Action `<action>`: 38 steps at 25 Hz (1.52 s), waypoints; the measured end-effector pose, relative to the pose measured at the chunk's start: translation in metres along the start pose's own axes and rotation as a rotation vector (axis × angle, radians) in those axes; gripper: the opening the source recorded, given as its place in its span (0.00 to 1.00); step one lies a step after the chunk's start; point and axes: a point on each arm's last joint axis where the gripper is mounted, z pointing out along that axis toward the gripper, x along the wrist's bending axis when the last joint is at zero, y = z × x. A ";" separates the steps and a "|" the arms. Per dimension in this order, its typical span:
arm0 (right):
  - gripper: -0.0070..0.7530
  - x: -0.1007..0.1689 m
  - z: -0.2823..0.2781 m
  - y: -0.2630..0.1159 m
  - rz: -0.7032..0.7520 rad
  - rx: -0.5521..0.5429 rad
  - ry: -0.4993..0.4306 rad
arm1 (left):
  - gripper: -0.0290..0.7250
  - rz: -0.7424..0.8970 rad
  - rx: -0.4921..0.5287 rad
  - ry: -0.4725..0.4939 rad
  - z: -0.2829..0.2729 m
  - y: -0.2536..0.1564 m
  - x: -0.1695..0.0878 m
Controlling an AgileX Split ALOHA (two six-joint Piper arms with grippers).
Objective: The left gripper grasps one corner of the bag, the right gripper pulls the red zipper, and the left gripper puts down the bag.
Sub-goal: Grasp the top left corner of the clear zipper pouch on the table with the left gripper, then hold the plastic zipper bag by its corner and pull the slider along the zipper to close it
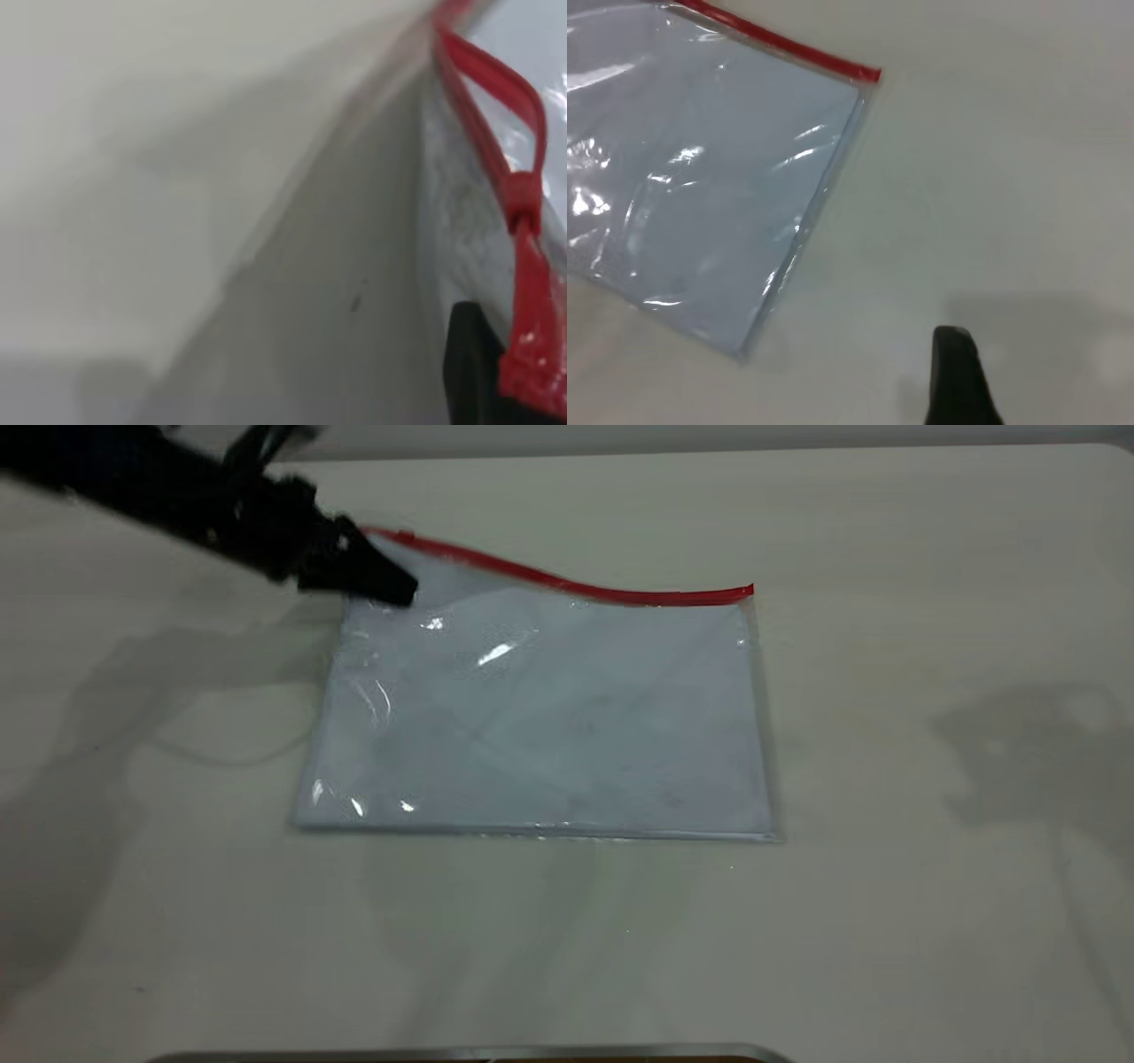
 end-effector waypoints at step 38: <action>0.69 0.117 0.185 0.053 -0.255 -0.152 0.549 | 0.11 1.017 0.174 -0.273 0.036 0.097 -0.111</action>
